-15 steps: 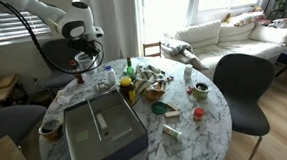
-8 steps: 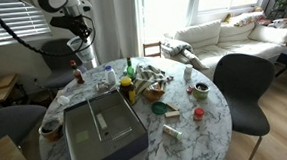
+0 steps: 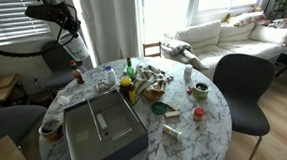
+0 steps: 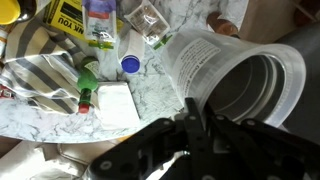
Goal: Move the shoe box to the right then put the container and cup inside
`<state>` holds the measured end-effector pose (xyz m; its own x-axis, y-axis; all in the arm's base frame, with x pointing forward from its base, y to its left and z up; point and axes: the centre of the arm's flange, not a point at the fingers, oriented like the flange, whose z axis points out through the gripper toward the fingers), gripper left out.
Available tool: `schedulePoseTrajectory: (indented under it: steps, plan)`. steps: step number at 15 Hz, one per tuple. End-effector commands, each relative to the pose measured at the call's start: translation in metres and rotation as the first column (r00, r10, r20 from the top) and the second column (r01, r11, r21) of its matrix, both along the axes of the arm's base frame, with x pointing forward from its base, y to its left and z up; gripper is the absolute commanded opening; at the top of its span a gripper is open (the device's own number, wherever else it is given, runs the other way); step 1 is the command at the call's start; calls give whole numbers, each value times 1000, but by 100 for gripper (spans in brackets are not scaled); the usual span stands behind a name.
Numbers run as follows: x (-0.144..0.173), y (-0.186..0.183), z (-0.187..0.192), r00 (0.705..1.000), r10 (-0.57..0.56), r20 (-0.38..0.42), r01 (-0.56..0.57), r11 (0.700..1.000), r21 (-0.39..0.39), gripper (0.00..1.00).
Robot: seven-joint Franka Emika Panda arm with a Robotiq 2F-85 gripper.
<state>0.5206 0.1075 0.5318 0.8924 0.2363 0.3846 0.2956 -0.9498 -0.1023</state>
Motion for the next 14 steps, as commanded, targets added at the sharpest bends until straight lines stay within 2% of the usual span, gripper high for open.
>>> schedulePoseTrajectory:
  steps: [1,4,7,10,11,14]
  plan:
    - [0,0,-2,1000,-1,-2,1,1000,0,7]
    - [-3,-17,12,999,-38,5,38,999,1,2]
    - [-23,-85,5,986,-160,-50,162,986,30,2]
    - [-53,-149,-12,953,-273,-131,280,959,34,2]
    - [-63,-167,-16,942,-302,-148,313,948,57,2]
    - [-96,-213,-30,894,-412,-177,429,900,71,2]
